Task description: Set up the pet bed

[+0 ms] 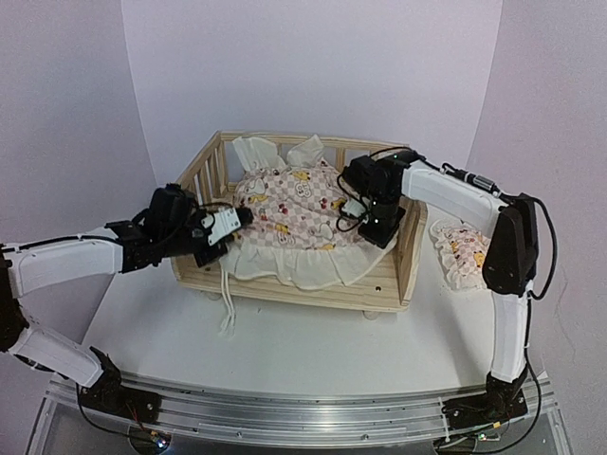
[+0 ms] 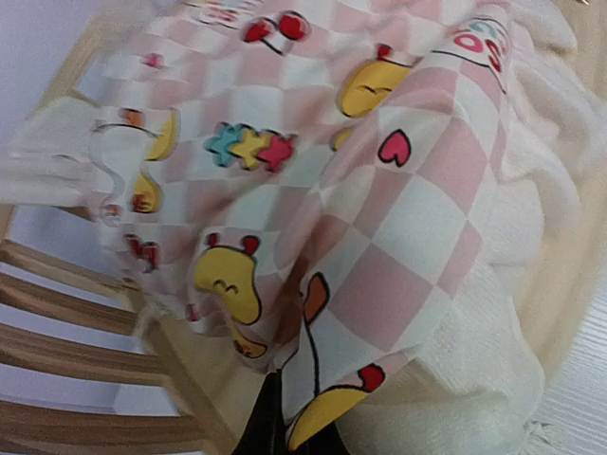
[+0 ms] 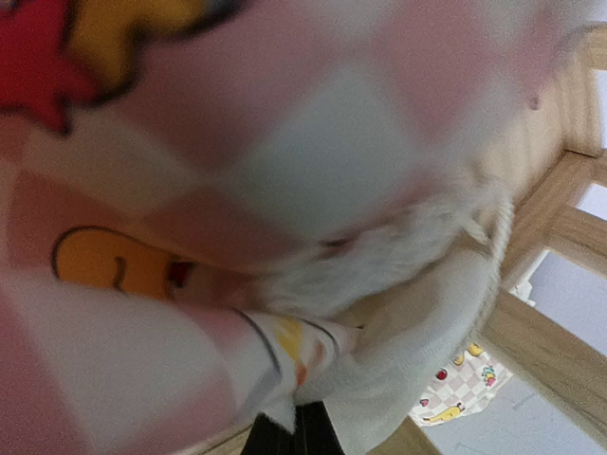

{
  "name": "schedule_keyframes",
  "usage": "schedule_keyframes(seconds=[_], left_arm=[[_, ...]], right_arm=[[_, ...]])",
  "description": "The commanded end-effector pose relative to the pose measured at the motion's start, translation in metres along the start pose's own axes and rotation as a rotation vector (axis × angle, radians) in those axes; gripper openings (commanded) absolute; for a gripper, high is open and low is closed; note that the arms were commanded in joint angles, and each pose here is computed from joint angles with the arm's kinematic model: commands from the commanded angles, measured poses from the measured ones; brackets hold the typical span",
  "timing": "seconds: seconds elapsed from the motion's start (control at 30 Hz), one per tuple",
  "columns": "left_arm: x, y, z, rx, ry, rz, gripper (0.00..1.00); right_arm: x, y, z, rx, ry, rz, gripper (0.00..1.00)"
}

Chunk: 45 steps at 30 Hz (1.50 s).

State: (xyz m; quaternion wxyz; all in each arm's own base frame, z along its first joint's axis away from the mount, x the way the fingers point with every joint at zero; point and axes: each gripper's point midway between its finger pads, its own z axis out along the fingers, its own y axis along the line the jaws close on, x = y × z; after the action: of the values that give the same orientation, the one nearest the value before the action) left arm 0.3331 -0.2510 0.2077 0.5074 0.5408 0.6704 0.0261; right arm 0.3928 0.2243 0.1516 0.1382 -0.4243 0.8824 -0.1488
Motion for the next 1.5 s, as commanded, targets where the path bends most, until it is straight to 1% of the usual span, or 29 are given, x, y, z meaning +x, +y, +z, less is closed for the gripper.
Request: schedule_keyframes(seconds=[0.0, 0.07, 0.1, 0.17, 0.2, 0.27, 0.3, 0.37, 0.47, 0.53, 0.63, 0.67, 0.73, 0.83, 0.87, 0.9, 0.93, 0.97, 1.0, 1.03, 1.07, 1.1, 1.13, 1.17, 1.2, 1.23, 1.33, 1.4, 1.47], left_arm=[[-0.076, 0.165, -0.029, -0.429, -0.182, 0.133, 0.0], [-0.097, 0.222, -0.04, -0.565, -0.222, 0.161, 0.0], [-0.107, 0.244, -0.045, -0.614, -0.24, 0.175, 0.0], [-0.129, 0.283, -0.059, -0.707, -0.278, 0.208, 0.0], [-0.133, 0.293, -0.057, -0.729, -0.283, 0.225, 0.0], [-0.144, 0.313, -0.062, -0.771, -0.299, 0.245, 0.0], [-0.147, 0.317, -0.065, -0.78, -0.303, 0.249, 0.0], [-0.142, 0.315, -0.06, -0.758, -0.29, 0.248, 0.0], [-0.127, 0.289, -0.05, -0.672, -0.274, 0.253, 0.0], [-0.11, 0.27, -0.042, -0.607, -0.236, 0.239, 0.0], [-0.08, 0.238, -0.034, -0.487, -0.162, 0.189, 0.0], [-0.07, 0.219, -0.035, -0.413, -0.137, 0.179, 0.0], [-0.055, 0.175, -0.037, -0.249, -0.134, 0.167, 0.0], [-0.041, 0.097, -0.059, 0.038, -0.147, 0.147, 0.0], [-0.036, 0.068, -0.066, 0.148, -0.155, 0.149, 0.0], [-0.029, 0.042, -0.074, 0.249, -0.158, 0.156, 0.0], [-0.023, 0.017, -0.085, 0.346, -0.164, 0.167, 0.0], [-0.014, -0.007, -0.095, 0.45, -0.167, 0.185, 0.03], [-0.007, -0.027, -0.105, 0.533, -0.175, 0.209, 0.15], [-0.001, -0.045, -0.116, 0.611, -0.177, 0.228, 0.32], [0.003, -0.057, -0.127, 0.676, -0.185, 0.246, 0.51], [0.004, -0.064, -0.133, 0.712, -0.2, 0.259, 0.67], [0.003, -0.066, -0.137, 0.737, -0.202, 0.257, 0.76], [0.001, -0.066, -0.14, 0.749, -0.203, 0.253, 0.81], [-0.002, -0.064, -0.141, 0.755, -0.205, 0.252, 0.84], [-0.007, -0.059, -0.142, 0.752, -0.21, 0.254, 0.86], [-0.038, -0.033, -0.134, 0.709, -0.259, 0.175, 0.86], [-0.068, 0.002, -0.114, 0.607, -0.301, 0.045, 0.82], [-0.092, 0.043, -0.089, 0.475, -0.308, -0.122, 0.76]], right_arm=[[-0.055, -0.094, -0.111, 0.163, -0.369, 0.274, 0.0], [-0.066, -0.13, -0.165, 0.263, -0.52, 0.352, 0.0], [-0.069, -0.146, -0.19, 0.32, -0.591, 0.39, 0.0], [-0.062, -0.167, -0.228, 0.411, -0.684, 0.438, 0.0], [-0.058, -0.173, -0.24, 0.444, -0.712, 0.453, 0.0], [-0.045, -0.173, -0.257, 0.447, -0.756, 0.449, 0.0], [-0.041, -0.164, -0.259, 0.411, -0.765, 0.432, 0.0], [-0.037, -0.137, -0.256, 0.325, -0.779, 0.393, 0.0], [-0.035, -0.072, -0.236, 0.208, -0.743, 0.258, 0.0], [-0.031, -0.029, -0.224, 0.121, -0.71, 0.19, 0.0], [-0.017, 0.024, -0.2, -0.076, -0.611, 0.188, 0.0], [-0.008, 0.04, -0.189, -0.134, -0.554, 0.19, 0.0], [0.011, 0.075, -0.17, -0.271, -0.437, 0.194, 0.0], [0.034, 0.133, -0.159, -0.518, -0.315, 0.196, 0.0], [0.039, 0.146, -0.157, -0.571, -0.285, 0.196, 0.01], [0.045, 0.154, -0.154, -0.599, -0.256, 0.199, 0.03], [0.049, 0.16, -0.152, -0.619, -0.23, 0.208, 0.08], [0.053, 0.164, -0.15, -0.635, -0.214, 0.209, 0.14], [0.055, 0.165, -0.151, -0.645, -0.213, 0.207, 0.27], [0.054, 0.165, -0.153, -0.648, -0.219, 0.205, 0.4], [0.052, 0.164, -0.156, -0.646, -0.23, 0.203, 0.49], [0.047, 0.159, -0.162, -0.636, -0.255, 0.204, 0.54], [0.04, 0.152, -0.169, -0.617, -0.287, 0.214, 0.62], [0.032, 0.145, -0.175, -0.597, -0.316, 0.228, 0.7], [0.022, 0.134, -0.184, -0.565, -0.358, 0.252, 0.76], [0.011, 0.124, -0.19, -0.528, -0.39, 0.278, 0.8], [-0.025, 0.088, -0.192, -0.375, -0.466, 0.394, 0.84], [-0.048, 0.055, -0.181, -0.255, -0.489, 0.51, 0.84], [-0.065, 0.028, -0.16, -0.198, -0.48, 0.629, 0.81]])
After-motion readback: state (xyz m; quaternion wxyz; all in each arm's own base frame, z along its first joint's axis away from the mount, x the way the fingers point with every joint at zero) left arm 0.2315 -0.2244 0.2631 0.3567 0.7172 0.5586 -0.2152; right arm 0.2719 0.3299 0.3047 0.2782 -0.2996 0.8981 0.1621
